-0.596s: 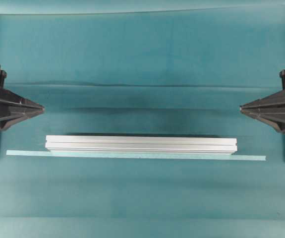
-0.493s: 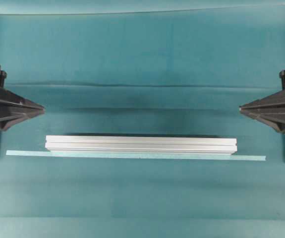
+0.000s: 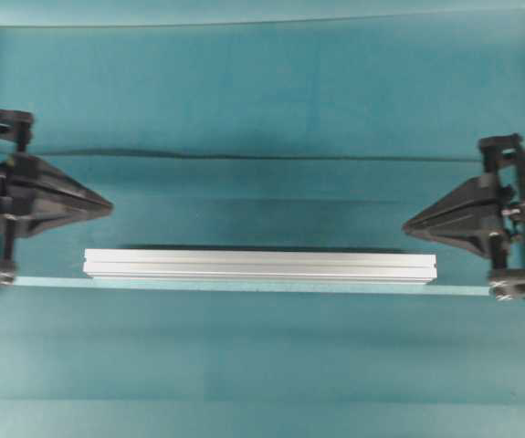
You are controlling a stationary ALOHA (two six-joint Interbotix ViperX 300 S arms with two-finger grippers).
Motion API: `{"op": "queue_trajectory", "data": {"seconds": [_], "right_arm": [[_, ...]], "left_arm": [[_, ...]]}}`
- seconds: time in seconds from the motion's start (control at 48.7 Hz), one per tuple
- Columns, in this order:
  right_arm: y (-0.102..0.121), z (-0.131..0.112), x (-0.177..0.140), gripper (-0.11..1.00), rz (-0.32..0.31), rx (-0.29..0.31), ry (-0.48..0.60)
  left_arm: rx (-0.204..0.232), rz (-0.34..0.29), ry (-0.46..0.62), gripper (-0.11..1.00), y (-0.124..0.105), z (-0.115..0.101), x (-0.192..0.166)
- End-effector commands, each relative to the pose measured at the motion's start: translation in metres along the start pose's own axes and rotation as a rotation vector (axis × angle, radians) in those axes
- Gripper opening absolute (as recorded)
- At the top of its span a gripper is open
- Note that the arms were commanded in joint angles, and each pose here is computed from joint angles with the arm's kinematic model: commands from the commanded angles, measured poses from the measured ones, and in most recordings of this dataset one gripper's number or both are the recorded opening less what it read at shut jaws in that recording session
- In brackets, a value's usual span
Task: Lift the metal rail with both hands.
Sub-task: 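Move both grippers inward over the two ends of the silver rail, then lower both open grippers down around the silver rail near each end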
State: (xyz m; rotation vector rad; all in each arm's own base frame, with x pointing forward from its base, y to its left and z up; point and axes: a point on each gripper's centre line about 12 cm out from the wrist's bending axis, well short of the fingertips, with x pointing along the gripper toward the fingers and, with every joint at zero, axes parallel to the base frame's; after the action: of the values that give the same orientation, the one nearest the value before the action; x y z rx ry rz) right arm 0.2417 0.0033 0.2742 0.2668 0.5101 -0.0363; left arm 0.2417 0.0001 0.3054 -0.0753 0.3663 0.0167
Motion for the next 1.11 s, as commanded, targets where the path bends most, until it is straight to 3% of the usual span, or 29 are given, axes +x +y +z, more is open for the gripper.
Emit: {"op": "queue_trajectory", "data": {"seconds": [0.0,0.267,0.575,0.78,1.089], "right_arm": [[0.002,0.008,0.011,0.02,-0.012,0.013,0.058],[0.007,0.017,0.045,0.02,-0.039,0.013,0.246],[0.005,0.017,0.08,0.02,-0.102,0.015,0.56],[0.001,0.01,0.098,0.02,-0.135,-0.01,0.703],[0.001,0.016,0.119,0.03,-0.143,-0.025,0.756]], "left_arm": [[0.005,-0.004,0.048,-0.01,-0.003,0.009,0.011],[0.029,0.003,0.366,-0.01,-0.009,-0.01,0.059],[0.037,0.028,0.608,-0.01,-0.01,-0.004,0.091],[0.046,0.048,0.696,-0.01,-0.004,-0.005,0.101],[0.045,0.054,0.74,-0.01,-0.003,-0.012,0.105]]}}
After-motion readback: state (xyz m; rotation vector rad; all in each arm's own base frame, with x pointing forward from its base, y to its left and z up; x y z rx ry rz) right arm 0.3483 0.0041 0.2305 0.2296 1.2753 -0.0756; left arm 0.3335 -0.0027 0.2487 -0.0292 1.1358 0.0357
